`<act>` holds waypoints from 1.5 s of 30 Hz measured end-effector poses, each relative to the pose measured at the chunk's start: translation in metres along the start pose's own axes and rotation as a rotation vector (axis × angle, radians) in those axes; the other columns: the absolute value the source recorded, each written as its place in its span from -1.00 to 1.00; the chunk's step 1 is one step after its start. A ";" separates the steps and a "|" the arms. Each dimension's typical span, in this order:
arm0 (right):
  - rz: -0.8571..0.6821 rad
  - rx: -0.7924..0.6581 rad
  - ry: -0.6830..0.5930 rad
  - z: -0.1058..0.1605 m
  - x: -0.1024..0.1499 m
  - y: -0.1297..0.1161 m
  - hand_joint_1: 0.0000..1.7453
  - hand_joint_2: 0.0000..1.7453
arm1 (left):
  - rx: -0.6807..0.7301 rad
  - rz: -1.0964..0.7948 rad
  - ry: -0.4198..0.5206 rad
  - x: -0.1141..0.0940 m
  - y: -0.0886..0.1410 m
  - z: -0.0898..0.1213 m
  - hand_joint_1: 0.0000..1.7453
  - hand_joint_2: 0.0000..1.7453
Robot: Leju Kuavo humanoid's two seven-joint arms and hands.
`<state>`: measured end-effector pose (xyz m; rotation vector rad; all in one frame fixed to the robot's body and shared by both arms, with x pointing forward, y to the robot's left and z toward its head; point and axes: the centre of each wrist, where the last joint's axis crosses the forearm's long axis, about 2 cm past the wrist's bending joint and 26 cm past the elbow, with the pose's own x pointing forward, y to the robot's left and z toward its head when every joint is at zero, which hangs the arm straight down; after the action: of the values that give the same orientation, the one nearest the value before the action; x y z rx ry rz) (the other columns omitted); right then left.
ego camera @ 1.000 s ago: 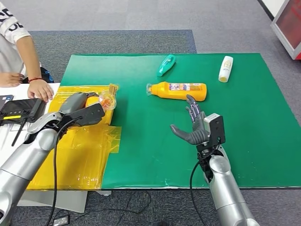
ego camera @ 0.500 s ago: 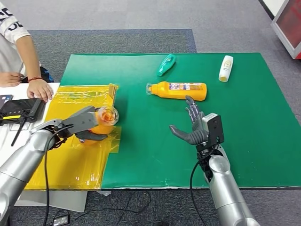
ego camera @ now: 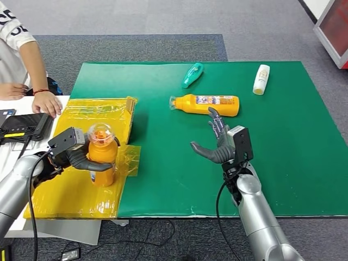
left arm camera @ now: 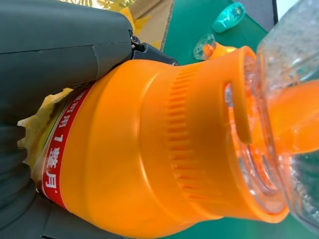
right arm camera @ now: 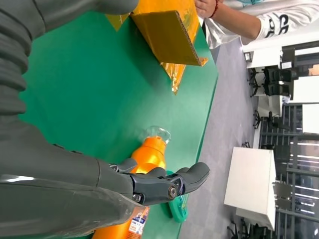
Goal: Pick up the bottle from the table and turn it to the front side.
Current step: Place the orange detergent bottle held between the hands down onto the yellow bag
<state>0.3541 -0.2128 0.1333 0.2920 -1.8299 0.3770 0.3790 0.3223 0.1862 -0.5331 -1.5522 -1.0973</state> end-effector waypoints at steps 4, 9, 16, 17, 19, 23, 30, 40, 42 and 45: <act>0.002 0.001 0.001 -0.001 0.000 0.000 -1.00 1.00 | 0.004 -0.005 0.009 0.000 0.001 0.001 1.00 1.00; 0.001 -0.001 0.002 -0.001 0.000 0.000 -1.00 1.00 | 0.008 -0.009 0.014 0.000 0.001 0.001 1.00 1.00; -0.003 -0.004 0.010 -0.002 -0.001 0.001 -1.00 1.00 | 0.018 -0.121 0.108 0.014 0.021 0.001 1.00 1.00; -0.004 -0.003 0.011 -0.002 -0.002 0.001 -1.00 1.00 | 0.008 -0.144 0.126 0.018 0.026 0.001 1.00 1.00; -0.007 0.001 0.014 -0.001 -0.003 0.001 -1.00 1.00 | -0.013 -0.177 0.152 0.026 0.036 0.001 1.00 1.00; -0.008 0.004 0.020 -0.001 -0.004 0.002 -1.00 1.00 | -0.041 -0.211 0.181 0.035 0.047 0.000 1.00 1.00; -0.010 0.005 0.027 -0.001 -0.005 0.002 -1.00 1.00 | -0.065 -0.225 0.208 0.035 0.049 -0.001 1.00 1.00; -0.012 0.006 0.026 -0.002 -0.005 0.003 -1.00 1.00 | -0.070 -0.232 0.219 0.036 0.051 -0.001 1.00 1.00; -0.012 0.006 0.025 -0.002 -0.005 0.003 -1.00 1.00 | -0.072 -0.234 0.222 0.037 0.052 -0.001 1.00 1.00; -0.014 0.011 0.022 -0.004 -0.004 0.003 -1.00 1.00 | -0.086 -0.244 0.250 0.039 0.054 -0.002 1.00 1.00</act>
<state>0.3572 -0.2087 0.1300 0.3067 -1.8040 0.3789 0.4122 0.3376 0.2415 -0.2548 -1.3793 -1.3664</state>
